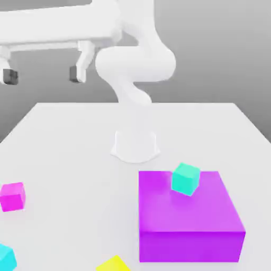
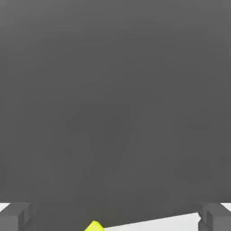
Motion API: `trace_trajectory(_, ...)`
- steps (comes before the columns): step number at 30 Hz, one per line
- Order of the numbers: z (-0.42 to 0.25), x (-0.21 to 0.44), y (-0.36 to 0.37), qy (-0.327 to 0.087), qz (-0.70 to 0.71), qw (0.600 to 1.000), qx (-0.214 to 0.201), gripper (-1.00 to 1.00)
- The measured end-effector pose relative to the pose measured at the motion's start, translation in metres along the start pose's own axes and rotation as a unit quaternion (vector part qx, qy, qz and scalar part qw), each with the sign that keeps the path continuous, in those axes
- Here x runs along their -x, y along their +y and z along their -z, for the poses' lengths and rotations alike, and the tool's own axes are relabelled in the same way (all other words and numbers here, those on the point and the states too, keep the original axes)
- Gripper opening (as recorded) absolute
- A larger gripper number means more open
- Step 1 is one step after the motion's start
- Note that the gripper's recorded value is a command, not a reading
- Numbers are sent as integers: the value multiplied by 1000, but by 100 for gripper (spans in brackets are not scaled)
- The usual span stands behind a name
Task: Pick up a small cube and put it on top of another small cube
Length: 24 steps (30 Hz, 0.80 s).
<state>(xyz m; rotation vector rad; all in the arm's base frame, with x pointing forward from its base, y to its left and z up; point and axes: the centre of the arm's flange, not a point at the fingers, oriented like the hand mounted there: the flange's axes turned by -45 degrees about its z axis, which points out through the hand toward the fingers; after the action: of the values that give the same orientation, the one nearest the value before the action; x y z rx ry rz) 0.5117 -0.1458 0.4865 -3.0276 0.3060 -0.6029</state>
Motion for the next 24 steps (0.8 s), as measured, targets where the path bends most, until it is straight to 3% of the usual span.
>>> trace_trajectory(8,-127,21,83,-87,-49,995,24,0)
trace_trajectory(16,-243,82,164,-174,-90,979,53,0)
trace_trajectory(20,-300,110,179,-186,-95,976,58,0)
trace_trajectory(21,-311,115,180,-186,-95,976,58,-100)
trace_trajectory(24,-311,115,180,-186,-95,976,57,-100)
